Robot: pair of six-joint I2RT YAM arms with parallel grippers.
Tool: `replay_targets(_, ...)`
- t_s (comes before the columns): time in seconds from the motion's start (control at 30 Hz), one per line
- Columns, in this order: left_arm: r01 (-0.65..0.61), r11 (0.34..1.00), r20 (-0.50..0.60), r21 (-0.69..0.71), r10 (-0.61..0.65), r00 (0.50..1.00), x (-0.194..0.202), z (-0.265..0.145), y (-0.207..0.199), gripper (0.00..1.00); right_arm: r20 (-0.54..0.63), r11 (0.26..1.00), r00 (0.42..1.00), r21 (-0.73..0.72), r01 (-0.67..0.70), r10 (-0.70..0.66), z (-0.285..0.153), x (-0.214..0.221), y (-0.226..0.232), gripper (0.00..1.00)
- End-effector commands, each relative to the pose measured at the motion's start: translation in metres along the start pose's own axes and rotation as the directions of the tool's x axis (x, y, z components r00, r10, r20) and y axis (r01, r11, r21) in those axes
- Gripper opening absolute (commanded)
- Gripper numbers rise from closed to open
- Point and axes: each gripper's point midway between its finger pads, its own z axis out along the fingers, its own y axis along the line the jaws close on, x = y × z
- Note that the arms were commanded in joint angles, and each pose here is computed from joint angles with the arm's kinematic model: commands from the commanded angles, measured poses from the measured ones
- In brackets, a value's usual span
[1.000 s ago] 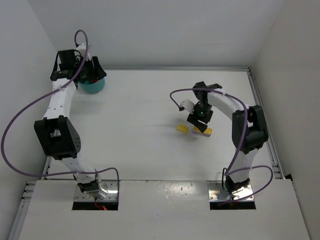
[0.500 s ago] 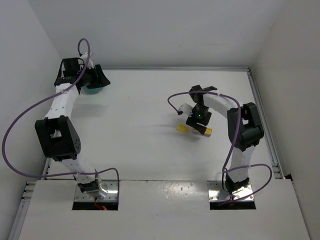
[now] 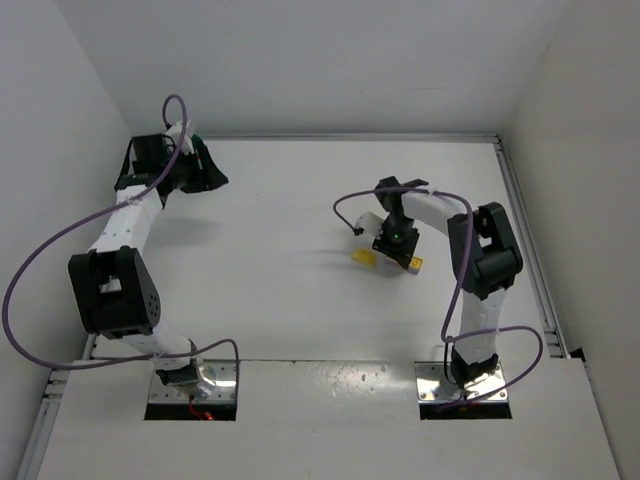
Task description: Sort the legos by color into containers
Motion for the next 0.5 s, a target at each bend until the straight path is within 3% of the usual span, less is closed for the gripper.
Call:
replay_targets(0.0, -0.05, 0.992, 0.038, 0.116, 0.046, 0.998, 0.011, -0.005, -0.032, 0.58, 0.151, 0.998, 0.988, 0.051, -0.035, 0.027, -0.027, -0.028, -0.013, 0.01)
replay_targets(0.17, -0.085, 0.867, 0.014, 0.491, 0.09, 0.996, 0.061, -0.017, -0.11, 0.58, 0.417, 0.995, 0.906, -0.088, -0.04, 0.073, -0.087, -0.063, 0.015, 0.0)
replay_targets(0.2, -0.094, 0.829, -0.015, 0.552, 0.122, 0.992, 0.078, -0.017, -0.129, 0.58, 0.513, 0.991, 0.855, -0.13, -0.01, 0.076, -0.109, -0.078, 0.028, 0.0)
replay_targets(0.37, -0.153, 0.704, -0.017, 0.693, 0.228, 0.973, 0.11, -0.027, -0.184, 0.58, 0.668, 0.921, 0.727, -0.367, 0.131, 0.163, -0.157, -0.105, 0.08, 0.0)
replay_targets(0.47, -0.159, 0.649, -0.023, 0.744, 0.263, 0.965, 0.124, -0.03, -0.209, 0.58, 0.679, 0.836, 0.692, -0.509, 0.203, 0.245, -0.172, -0.108, 0.109, 0.0)
